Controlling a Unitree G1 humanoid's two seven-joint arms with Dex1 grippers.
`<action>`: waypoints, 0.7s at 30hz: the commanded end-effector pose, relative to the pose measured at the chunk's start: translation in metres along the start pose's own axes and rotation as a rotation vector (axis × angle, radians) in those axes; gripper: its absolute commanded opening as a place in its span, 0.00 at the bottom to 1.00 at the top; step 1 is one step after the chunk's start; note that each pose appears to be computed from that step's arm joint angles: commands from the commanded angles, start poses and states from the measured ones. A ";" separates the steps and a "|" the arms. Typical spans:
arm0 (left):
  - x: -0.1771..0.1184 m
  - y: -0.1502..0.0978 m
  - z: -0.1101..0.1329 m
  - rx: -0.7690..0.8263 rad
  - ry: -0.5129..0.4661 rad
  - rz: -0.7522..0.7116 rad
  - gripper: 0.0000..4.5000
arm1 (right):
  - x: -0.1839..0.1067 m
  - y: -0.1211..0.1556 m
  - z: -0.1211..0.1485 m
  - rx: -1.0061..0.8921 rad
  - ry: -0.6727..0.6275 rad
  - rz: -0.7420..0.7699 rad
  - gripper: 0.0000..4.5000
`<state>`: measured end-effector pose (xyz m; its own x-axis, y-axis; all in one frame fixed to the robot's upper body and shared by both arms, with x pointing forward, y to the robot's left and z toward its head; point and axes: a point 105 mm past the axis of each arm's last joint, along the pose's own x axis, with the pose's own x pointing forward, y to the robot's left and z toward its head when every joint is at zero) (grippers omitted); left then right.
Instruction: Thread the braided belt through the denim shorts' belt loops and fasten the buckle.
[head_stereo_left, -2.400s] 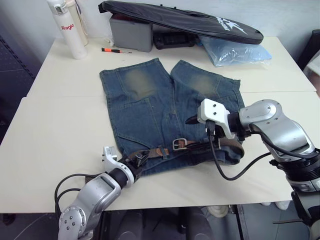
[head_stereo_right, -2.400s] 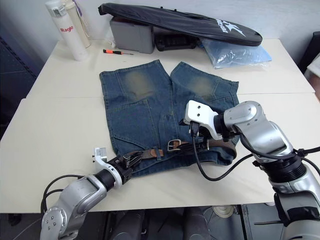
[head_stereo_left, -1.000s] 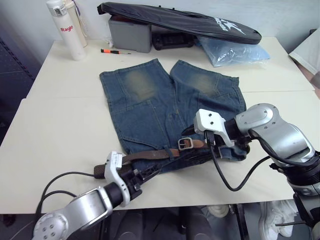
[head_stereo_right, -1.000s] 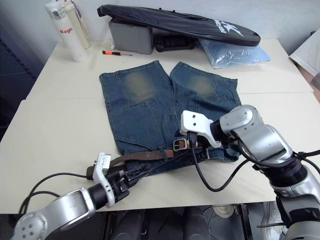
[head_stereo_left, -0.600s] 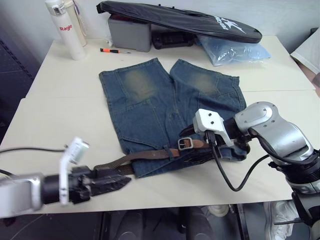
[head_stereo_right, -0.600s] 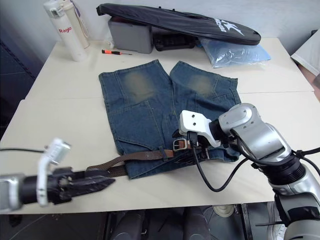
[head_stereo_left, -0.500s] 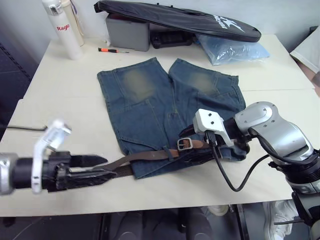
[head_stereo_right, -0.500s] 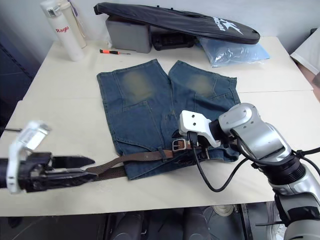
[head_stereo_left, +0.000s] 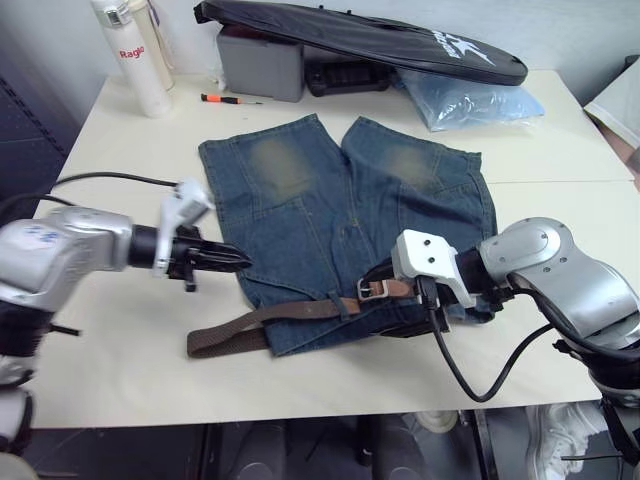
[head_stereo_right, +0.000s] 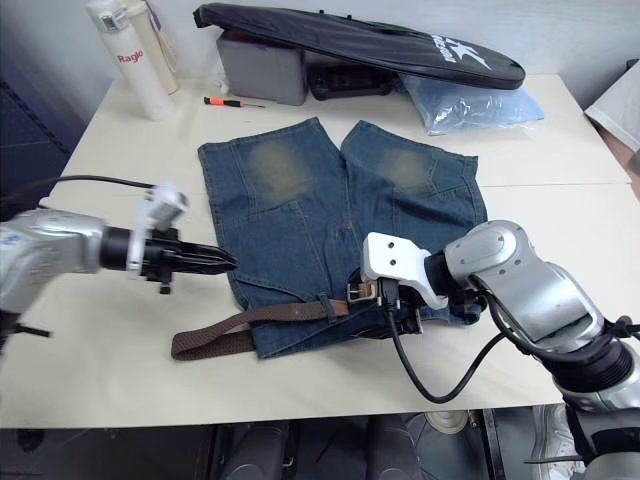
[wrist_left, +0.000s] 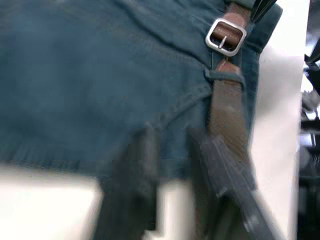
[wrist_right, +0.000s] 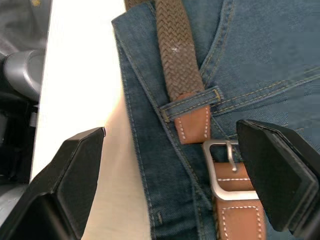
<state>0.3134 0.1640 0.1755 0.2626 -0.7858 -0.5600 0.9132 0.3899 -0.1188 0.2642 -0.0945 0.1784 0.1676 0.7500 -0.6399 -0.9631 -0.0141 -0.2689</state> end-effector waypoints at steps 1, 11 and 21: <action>0.021 0.010 -0.001 0.092 0.086 -0.078 0.01 | 0.002 0.001 0.008 -0.091 0.024 -0.048 1.00; 0.065 0.030 -0.001 0.214 0.222 -0.182 0.01 | 0.020 -0.004 -0.001 -0.187 0.095 -0.145 1.00; 0.081 0.030 -0.015 0.324 0.313 -0.191 0.00 | 0.031 -0.015 -0.008 -0.233 0.104 -0.204 0.82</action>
<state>0.3596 0.1141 0.1358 0.0285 -0.6812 -0.7316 0.9993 0.0366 0.0049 0.2829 -0.0800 0.1504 0.3611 0.6711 -0.6475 -0.8666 -0.0150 -0.4988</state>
